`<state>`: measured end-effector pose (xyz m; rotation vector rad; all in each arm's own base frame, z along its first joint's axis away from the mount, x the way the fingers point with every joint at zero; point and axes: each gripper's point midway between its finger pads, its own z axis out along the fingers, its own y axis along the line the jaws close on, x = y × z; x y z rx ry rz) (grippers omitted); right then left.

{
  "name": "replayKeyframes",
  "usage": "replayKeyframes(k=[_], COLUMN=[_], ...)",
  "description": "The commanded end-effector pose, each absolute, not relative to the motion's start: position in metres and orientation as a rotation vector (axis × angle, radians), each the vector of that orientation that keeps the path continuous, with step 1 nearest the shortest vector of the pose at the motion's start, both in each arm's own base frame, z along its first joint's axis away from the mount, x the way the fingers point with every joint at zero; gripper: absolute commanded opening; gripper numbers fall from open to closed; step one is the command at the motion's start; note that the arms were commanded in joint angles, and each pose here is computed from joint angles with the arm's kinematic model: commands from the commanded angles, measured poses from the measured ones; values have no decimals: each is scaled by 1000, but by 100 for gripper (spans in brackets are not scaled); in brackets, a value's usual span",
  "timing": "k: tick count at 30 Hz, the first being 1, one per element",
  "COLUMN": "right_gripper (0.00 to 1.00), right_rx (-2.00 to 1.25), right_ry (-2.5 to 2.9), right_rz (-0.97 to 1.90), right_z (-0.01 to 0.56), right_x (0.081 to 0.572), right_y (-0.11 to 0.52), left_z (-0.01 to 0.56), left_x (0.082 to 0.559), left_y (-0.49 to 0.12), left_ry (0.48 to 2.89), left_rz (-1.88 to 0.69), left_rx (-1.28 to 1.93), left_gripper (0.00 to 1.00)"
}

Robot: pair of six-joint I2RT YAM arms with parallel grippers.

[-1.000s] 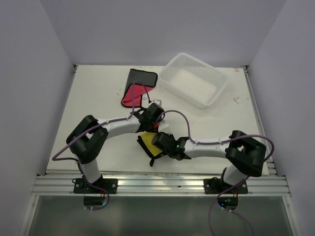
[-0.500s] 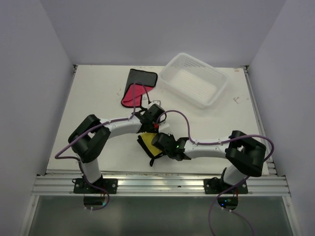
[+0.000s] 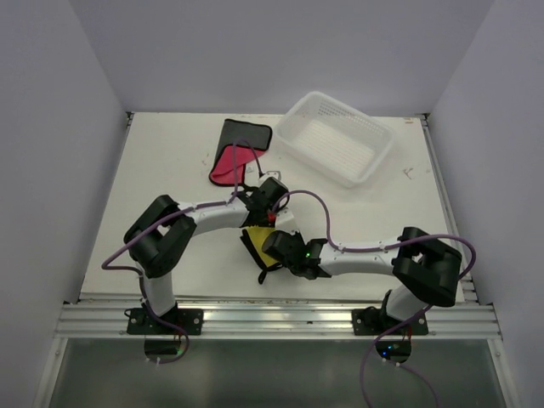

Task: Roll the towels
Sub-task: Roll the towel

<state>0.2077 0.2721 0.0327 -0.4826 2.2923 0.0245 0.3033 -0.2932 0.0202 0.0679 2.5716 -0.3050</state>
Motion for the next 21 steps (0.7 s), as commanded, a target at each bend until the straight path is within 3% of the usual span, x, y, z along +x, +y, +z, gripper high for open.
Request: replayKeyframes(k=[1, 10, 21], right_gripper=[0, 0, 0], right_rx=[-567, -754, -1040], right_ry=[2221, 2120, 1928], right_rz=[23, -129, -402], right_z=[54, 73, 67], right_x=[207, 202, 173], right_y=[281, 279, 294], left_z=[-2, 50, 67], left_x=[303, 343, 349], left_y=[-289, -318, -319], left_ry=[2593, 2365, 2246], left_rz=[-258, -570, -769], left_rx=[44, -12, -66], left_gripper=[0, 0, 0])
